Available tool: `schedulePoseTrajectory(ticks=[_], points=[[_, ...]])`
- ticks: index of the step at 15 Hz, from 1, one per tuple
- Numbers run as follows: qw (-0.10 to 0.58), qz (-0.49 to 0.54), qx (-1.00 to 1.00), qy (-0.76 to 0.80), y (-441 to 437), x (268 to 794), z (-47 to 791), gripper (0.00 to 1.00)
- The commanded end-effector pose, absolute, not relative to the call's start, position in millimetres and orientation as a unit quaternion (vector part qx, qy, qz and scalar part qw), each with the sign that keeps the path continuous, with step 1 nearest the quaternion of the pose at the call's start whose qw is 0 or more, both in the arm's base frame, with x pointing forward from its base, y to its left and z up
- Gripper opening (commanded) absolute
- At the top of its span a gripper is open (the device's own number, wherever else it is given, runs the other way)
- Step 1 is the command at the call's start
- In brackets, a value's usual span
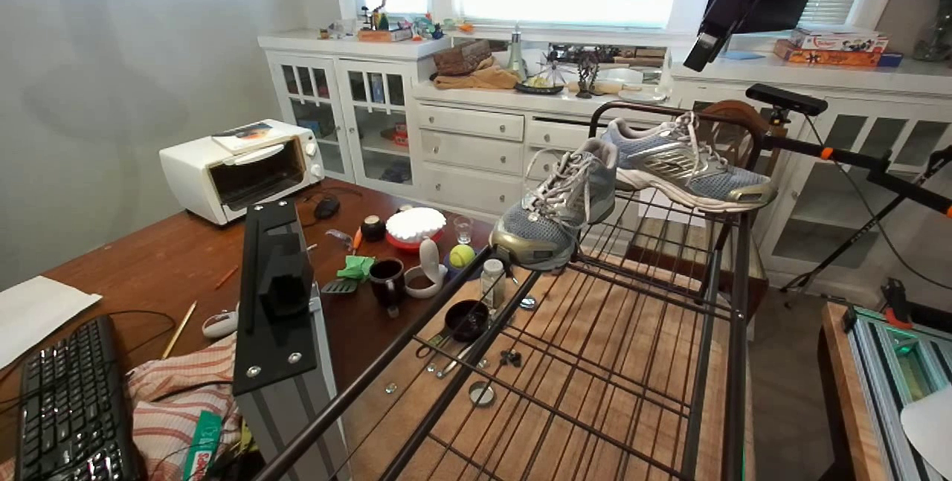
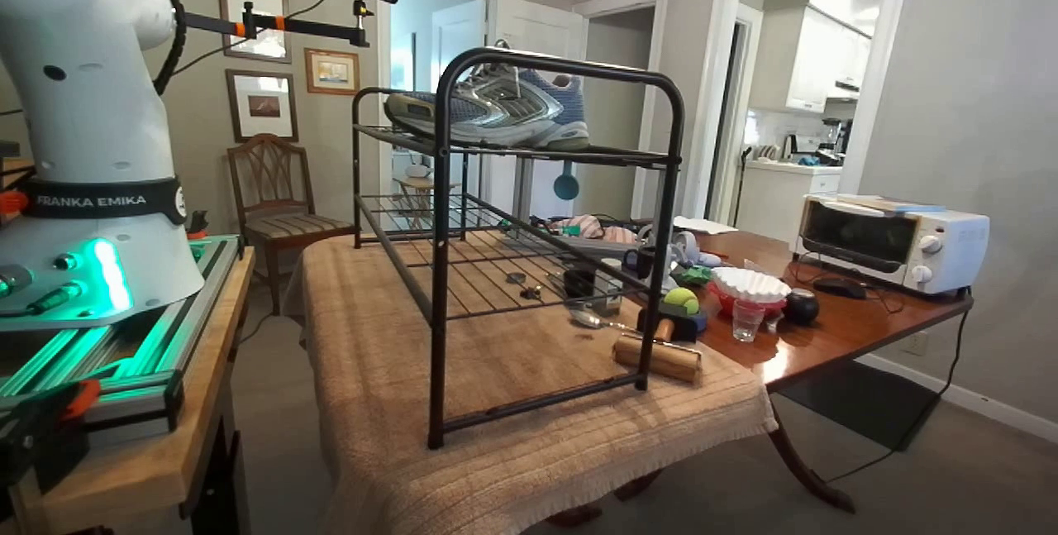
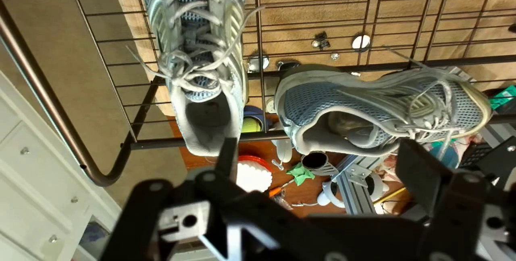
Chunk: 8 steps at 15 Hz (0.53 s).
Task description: Move the shoe in the front to the right and turn it around facing away from the wall
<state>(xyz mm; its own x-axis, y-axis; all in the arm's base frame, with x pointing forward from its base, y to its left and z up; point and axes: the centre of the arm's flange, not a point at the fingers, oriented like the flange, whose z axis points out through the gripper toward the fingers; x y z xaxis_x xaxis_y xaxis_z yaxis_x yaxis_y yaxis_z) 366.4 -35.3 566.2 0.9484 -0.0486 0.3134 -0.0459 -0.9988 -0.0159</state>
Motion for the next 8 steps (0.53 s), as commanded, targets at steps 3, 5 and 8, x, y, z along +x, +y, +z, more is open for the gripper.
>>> schedulePoseTrajectory(ticks=[3,5,8], points=[[-0.018,-0.157,-0.987,0.04,-22.0,336.0,571.2,1.0],[-0.01,-0.163,-0.986,0.032,-26.4,348.7,575.2,1.0],[-0.011,-0.165,-0.986,0.034,-26.2,346.2,576.2,1.0]])
